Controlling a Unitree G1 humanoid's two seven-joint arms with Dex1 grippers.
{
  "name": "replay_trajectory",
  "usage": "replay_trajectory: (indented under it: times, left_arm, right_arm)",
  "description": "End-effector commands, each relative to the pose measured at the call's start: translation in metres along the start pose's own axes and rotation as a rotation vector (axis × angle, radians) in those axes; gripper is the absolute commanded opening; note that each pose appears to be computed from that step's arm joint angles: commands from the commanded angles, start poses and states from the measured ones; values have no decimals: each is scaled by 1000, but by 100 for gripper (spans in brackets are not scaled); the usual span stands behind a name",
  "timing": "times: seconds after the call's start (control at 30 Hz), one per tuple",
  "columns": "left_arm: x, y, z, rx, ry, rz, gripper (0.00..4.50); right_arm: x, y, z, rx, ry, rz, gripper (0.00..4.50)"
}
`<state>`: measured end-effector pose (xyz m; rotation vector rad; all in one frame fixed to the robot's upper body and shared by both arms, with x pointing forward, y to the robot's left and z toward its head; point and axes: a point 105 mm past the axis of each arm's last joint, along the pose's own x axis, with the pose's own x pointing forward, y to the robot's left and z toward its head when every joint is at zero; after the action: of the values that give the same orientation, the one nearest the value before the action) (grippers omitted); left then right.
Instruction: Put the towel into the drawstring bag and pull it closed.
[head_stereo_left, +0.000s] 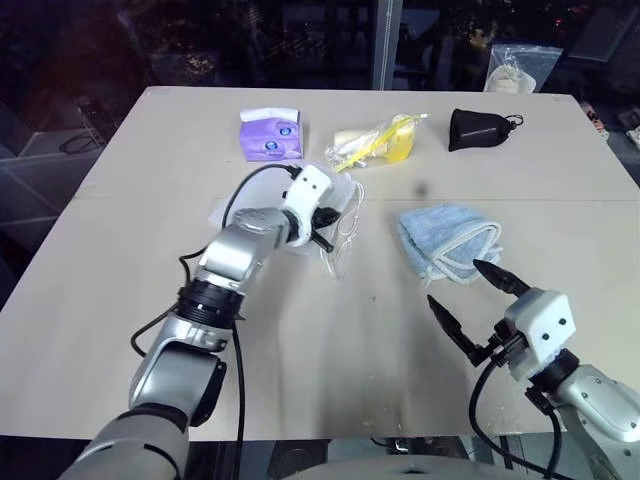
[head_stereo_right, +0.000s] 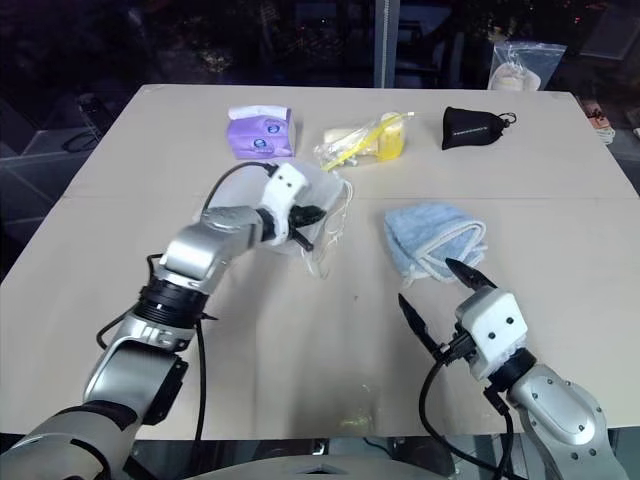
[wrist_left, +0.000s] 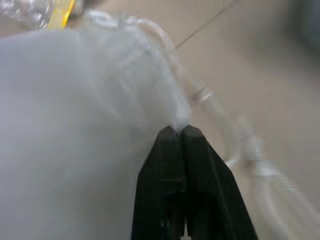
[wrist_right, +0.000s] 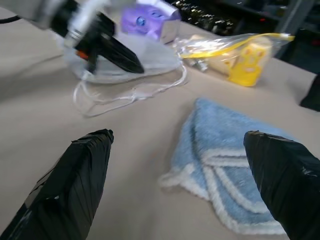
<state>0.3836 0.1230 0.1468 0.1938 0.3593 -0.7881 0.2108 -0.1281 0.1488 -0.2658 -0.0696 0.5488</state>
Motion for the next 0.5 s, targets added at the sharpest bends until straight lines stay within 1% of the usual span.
replay_trajectory:
  times: [0.03, 0.17, 0.27, 0.37, 0.43, 0.5]
  left_arm:
    - [-26, 0, 3, -37, 0, -123, 4]
    - [-45, 1, -2, -97, 7, -182, 4]
    - [-55, -8, 3, -186, -42, -255, 4]
    - [-61, -13, -2, -241, -59, -273, 4]
    - [-63, -15, -3, -247, -71, -266, 4]
    - [-65, -14, -6, -220, -75, -237, 4]
  right_arm:
    - [5, -5, 0, 35, 30, 7, 450]
    - [17, -32, 2, 62, 33, -62, 450]
    - [26, -51, 3, 82, 52, -60, 450]
    - [37, -62, 10, 89, 55, 15, 450]
    - [43, -59, 15, 68, 47, 102, 450]
    - [45, -49, 22, 36, 17, 203, 450]
